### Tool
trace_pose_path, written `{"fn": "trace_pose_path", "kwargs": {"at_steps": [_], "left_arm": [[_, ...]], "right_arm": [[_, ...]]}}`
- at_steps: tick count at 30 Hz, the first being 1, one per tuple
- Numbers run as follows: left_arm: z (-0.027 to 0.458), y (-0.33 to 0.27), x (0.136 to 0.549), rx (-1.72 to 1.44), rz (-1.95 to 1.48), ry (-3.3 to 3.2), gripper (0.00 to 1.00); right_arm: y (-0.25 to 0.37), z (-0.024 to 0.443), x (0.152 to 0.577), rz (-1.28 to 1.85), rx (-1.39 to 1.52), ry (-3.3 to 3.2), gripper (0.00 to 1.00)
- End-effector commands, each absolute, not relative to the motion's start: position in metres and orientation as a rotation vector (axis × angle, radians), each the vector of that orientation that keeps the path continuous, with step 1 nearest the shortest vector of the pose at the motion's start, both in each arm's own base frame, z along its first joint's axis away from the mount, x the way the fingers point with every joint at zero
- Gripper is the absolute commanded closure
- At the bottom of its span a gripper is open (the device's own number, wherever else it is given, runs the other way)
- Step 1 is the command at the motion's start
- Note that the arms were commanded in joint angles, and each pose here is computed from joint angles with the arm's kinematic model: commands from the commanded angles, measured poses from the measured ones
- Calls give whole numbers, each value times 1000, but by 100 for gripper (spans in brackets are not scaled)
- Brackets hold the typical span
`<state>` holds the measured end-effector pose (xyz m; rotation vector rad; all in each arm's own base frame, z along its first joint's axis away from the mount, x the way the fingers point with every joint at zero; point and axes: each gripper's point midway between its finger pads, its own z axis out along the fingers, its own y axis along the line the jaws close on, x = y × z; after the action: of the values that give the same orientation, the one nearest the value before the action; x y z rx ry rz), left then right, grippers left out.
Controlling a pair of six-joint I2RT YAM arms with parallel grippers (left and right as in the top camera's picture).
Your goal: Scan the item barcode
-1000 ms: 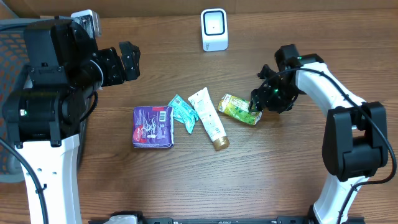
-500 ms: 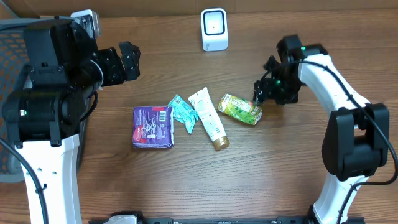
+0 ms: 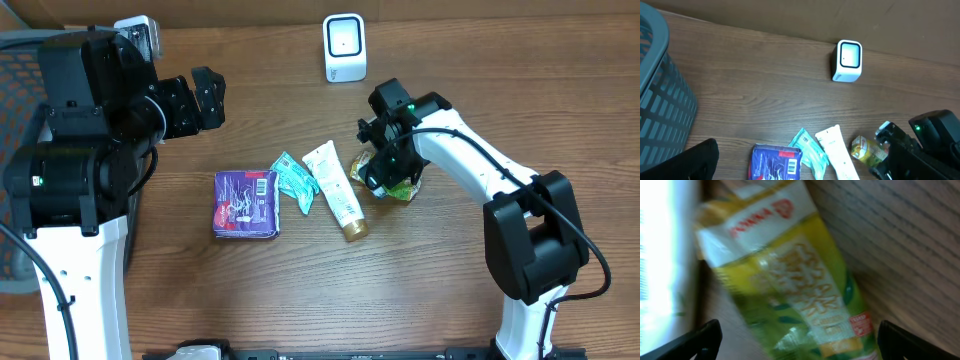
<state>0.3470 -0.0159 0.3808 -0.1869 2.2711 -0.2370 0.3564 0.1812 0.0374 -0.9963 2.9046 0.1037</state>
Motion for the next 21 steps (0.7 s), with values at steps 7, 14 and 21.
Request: {"fn": "trace_pose_path", "kwargs": {"at_steps": [7,14,21], "left_arm": [[383,-17,348,-161,-232,2265,0],[383,-17,348,-161,-232,2265,0],[383,-17,348,-161,-232,2265,0]], "right_arm": [[174,5,355,94,-1095,2827,10],[183,14,346,198,-1092,2863,48],[211,63,332,496,-979,2953,50]]}}
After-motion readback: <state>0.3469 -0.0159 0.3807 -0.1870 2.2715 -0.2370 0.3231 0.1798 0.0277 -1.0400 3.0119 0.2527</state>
